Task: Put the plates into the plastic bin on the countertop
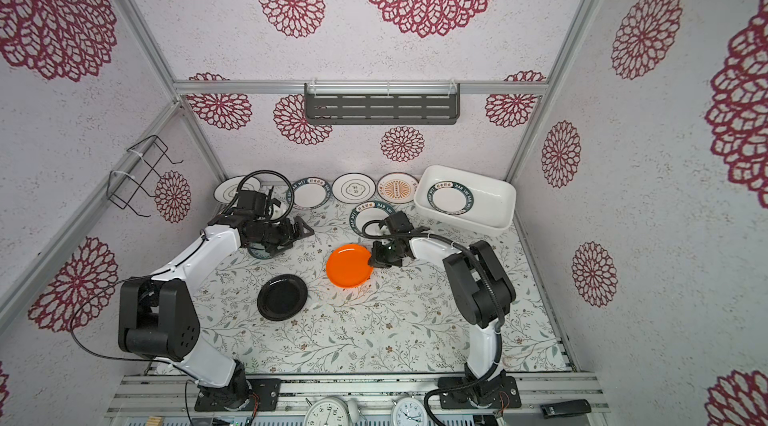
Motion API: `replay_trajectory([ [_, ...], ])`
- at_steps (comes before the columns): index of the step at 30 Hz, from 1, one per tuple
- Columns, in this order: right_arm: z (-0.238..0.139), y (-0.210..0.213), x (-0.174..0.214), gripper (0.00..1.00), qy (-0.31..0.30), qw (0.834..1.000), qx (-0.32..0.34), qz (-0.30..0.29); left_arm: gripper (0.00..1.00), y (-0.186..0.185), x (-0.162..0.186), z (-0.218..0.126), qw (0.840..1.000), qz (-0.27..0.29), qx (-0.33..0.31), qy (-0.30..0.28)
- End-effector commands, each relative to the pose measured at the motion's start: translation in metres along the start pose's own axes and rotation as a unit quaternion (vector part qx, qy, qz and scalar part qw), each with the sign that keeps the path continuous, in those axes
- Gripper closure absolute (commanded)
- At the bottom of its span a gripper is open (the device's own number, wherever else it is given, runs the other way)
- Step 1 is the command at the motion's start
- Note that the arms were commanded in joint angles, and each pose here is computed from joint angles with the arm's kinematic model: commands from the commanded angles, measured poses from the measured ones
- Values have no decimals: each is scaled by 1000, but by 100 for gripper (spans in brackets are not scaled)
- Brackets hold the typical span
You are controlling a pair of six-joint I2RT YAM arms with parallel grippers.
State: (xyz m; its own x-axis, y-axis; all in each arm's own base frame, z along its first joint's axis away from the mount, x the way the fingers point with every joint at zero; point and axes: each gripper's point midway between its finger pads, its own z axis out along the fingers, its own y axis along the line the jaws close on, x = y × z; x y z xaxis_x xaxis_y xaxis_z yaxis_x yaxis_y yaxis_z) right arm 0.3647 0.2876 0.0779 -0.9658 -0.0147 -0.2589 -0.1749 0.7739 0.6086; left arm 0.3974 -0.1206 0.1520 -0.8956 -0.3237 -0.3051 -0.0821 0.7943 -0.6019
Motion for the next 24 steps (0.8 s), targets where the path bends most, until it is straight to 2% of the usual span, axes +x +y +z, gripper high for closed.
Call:
replay_trajectory([
  [1, -51, 15, -51, 100, -76, 997, -12, -1, 3, -31, -45, -26, 995, -5, 33, -97],
  [7, -104, 7, -120, 100, -164, 986, -11, 18, 3, -68, -86, -45, 977, -29, 69, -198],
  [12, -148, -23, -177, 100, -239, 969, 16, 57, 3, -107, -105, -36, 961, -51, 122, -244],
  [18, -180, -87, -220, 100, -313, 938, 66, 132, 3, -128, -112, -3, 967, -30, 105, -231],
  [24, -200, -145, -238, 100, -352, 912, 113, 178, 3, -136, -110, 13, 972, -2, 68, -223],
])
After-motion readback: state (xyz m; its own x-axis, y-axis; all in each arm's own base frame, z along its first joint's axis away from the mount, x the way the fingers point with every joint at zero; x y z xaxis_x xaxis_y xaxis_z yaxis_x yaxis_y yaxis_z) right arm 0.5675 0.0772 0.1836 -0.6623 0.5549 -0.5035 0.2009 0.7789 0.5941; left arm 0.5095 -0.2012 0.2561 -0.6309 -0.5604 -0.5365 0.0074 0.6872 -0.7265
